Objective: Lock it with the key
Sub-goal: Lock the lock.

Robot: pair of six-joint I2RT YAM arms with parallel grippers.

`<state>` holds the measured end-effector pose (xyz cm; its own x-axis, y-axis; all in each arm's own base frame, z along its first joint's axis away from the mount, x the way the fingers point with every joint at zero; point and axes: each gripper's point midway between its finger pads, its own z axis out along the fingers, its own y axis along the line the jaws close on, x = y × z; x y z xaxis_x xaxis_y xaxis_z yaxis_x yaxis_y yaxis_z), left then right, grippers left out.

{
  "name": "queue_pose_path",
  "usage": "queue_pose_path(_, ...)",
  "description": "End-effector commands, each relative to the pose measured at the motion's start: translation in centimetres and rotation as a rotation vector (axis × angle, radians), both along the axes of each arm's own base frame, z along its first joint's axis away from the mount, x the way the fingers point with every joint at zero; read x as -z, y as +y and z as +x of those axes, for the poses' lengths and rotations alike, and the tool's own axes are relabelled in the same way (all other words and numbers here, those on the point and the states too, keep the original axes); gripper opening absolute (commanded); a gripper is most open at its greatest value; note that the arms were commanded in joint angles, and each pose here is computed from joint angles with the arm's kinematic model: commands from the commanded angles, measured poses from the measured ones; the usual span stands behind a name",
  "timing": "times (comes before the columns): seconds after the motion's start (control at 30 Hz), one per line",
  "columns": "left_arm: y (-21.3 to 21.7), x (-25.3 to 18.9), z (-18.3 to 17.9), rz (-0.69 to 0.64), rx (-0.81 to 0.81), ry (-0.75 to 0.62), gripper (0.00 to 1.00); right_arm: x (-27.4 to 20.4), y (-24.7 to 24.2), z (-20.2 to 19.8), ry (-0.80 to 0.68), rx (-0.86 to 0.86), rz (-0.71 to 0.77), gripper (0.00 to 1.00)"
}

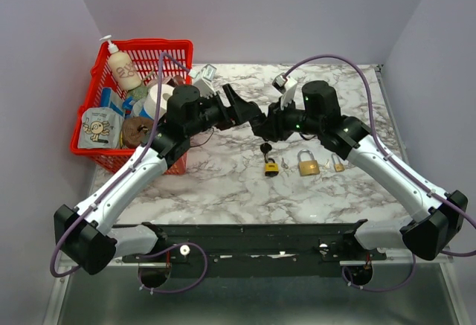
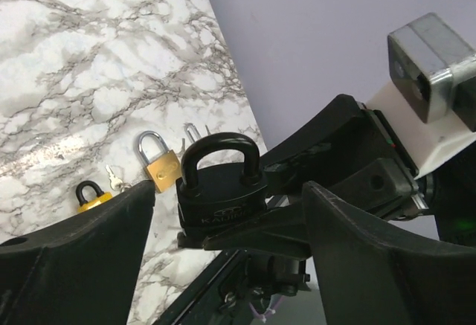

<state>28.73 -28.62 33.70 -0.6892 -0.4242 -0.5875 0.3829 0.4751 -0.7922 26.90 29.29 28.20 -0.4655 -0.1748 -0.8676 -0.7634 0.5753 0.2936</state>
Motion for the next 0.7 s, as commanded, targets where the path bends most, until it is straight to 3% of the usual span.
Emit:
queue_pose_path(0.0, -0.7, -0.8, 0.3, -0.004, -0.055, 0.007, 0.83, -3.8, 0.8, 1.1, -0.094, 0.032, 0.103, 0.01)
queue_pose_path(0.2, -1.2, 1.5, 0.4, 0.002, -0.061, 0.1, 0.75, -4.3, 1.4, 0.7, -0.099, 0.01, 0.127, 0.01)
queue_pose_path(0.67, -2.2, 3.9, -0.2, 0.009, -0.051, 0.191, 0.71, -4.0, 1.9, 0.9, -0.091, 0.047, 0.118, 0.01)
